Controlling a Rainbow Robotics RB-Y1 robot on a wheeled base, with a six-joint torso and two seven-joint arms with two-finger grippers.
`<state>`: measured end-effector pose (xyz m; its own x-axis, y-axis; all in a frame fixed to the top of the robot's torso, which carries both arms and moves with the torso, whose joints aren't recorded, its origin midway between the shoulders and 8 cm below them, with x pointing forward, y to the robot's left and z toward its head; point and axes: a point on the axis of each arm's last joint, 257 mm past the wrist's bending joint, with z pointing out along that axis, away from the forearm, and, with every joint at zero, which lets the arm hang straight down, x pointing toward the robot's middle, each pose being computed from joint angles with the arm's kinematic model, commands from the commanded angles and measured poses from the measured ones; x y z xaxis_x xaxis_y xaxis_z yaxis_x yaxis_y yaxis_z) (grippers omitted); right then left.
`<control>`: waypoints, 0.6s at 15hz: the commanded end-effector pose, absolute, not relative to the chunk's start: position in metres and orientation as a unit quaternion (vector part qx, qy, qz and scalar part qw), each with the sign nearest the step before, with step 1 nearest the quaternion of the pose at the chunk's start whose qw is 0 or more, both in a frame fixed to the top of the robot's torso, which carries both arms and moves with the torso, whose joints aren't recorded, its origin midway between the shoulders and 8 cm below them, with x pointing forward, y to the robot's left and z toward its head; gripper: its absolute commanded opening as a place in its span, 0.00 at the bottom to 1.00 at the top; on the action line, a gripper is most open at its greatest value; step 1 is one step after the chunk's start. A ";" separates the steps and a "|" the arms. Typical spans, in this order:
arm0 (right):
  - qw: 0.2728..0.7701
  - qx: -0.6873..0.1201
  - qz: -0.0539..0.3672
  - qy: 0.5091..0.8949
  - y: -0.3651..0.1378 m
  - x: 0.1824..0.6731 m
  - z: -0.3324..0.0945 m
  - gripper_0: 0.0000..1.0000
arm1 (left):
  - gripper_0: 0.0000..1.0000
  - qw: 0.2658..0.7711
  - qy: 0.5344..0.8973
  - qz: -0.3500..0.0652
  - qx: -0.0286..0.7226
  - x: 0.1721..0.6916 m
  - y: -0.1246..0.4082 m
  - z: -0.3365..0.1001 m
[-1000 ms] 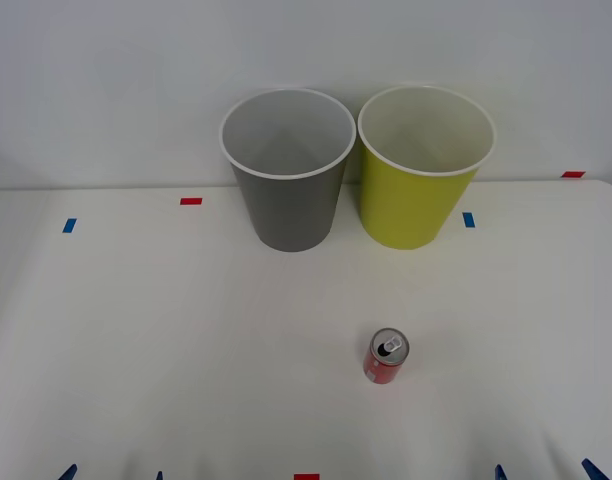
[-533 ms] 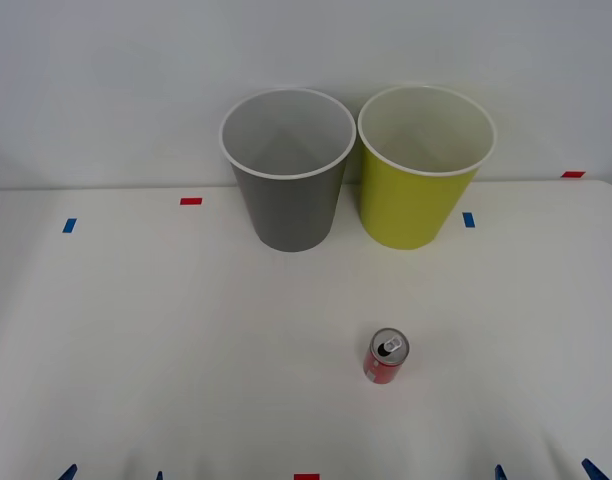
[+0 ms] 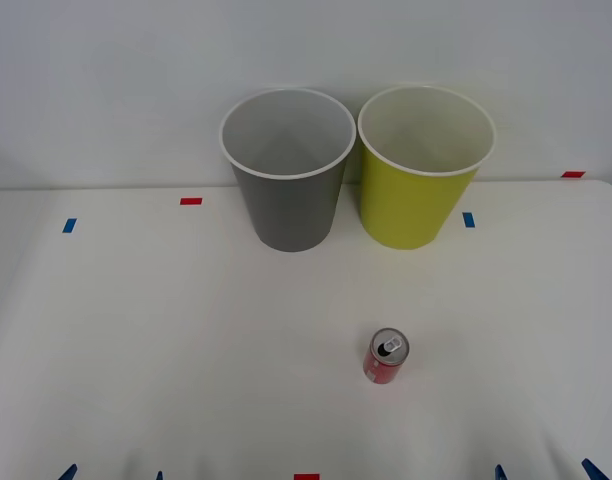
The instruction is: Put cans in the gray bin and PET bottles in the light green bin.
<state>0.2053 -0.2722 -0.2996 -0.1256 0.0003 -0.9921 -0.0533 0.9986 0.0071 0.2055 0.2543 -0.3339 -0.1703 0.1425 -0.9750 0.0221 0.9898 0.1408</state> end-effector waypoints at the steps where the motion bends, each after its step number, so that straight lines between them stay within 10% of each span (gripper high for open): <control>1: 0.661 -0.018 0.020 0.750 -0.272 0.205 -0.300 0.98 | 1.00 0.642 0.764 0.047 0.054 0.205 0.254 -0.334; 9: 0.661 -0.018 0.020 0.750 -0.272 0.205 -0.300 0.99 | 1.00 0.642 0.764 0.047 0.054 0.205 0.254 -0.334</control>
